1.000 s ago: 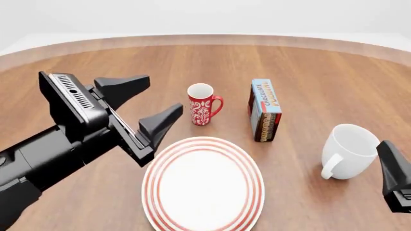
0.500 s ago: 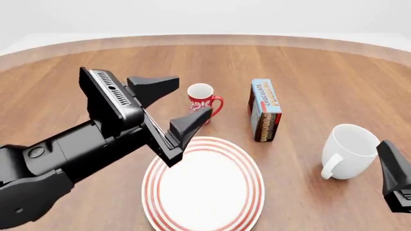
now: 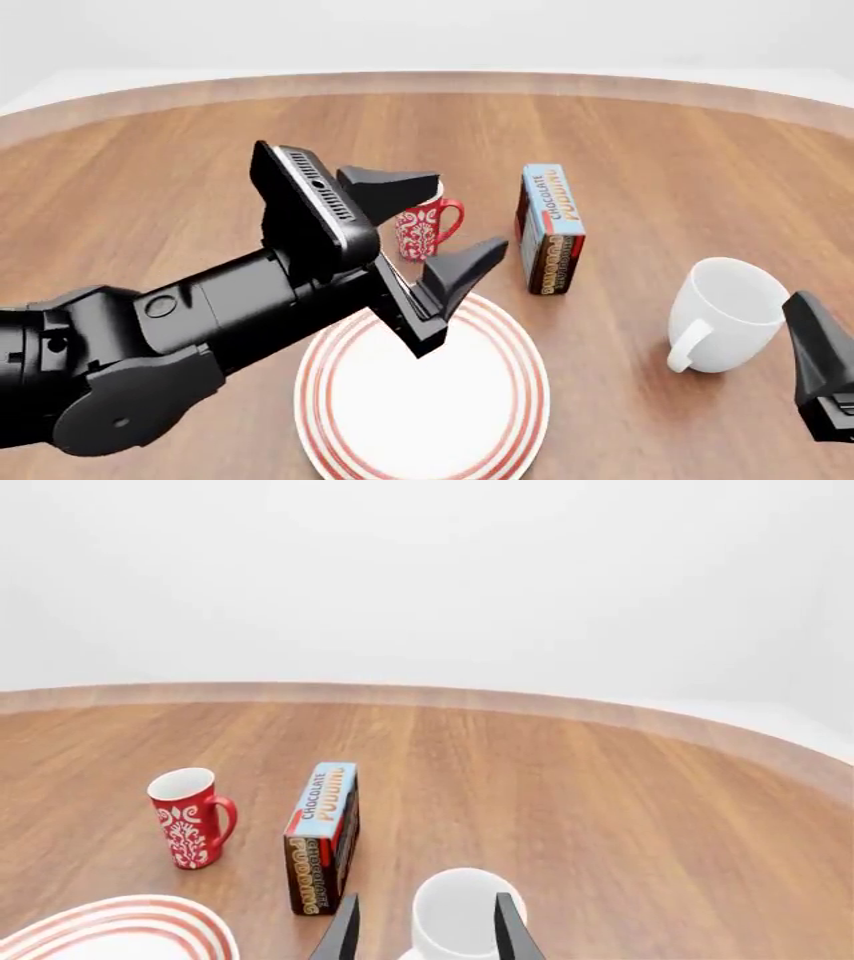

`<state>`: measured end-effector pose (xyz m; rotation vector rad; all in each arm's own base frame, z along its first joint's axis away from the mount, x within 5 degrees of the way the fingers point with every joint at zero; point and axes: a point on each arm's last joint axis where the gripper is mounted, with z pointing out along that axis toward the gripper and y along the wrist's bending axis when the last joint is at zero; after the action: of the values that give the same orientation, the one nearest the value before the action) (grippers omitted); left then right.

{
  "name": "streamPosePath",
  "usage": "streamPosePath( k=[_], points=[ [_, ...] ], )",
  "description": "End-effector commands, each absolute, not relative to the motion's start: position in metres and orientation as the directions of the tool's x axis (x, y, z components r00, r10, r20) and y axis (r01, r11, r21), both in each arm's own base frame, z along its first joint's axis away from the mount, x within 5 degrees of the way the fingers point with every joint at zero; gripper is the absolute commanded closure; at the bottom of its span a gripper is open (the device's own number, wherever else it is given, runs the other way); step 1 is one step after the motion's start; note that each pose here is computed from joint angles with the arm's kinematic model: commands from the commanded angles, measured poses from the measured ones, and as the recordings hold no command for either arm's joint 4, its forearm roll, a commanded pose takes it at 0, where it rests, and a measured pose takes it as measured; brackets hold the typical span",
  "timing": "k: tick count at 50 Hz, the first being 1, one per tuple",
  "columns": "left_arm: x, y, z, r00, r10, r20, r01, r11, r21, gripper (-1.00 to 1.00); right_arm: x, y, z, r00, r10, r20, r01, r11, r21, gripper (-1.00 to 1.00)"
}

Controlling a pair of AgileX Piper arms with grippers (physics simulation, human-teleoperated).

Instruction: Pick up the white mug and put it on the plate, and put the chocolate pudding to the right of the plate.

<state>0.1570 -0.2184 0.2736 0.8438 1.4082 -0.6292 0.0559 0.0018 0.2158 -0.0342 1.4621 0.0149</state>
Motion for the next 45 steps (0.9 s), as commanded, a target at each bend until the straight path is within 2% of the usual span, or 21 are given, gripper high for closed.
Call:
streamPosePath(
  k=[1,45],
  points=[
    [0.158,-0.234,0.273,0.076,0.097,-0.992,0.825,0.553,0.117,-1.0,0.056,0.002,0.216,0.109,-0.01,-0.994,-0.031,0.999,-0.014,-1.0],
    [0.157,-0.297,0.245,0.012,0.138,-0.99,0.886,0.458,0.075,-1.0,0.056,0.002,0.216,0.11,-0.011,-0.994,-0.03,0.999,-0.014,-1.0]
  ],
)
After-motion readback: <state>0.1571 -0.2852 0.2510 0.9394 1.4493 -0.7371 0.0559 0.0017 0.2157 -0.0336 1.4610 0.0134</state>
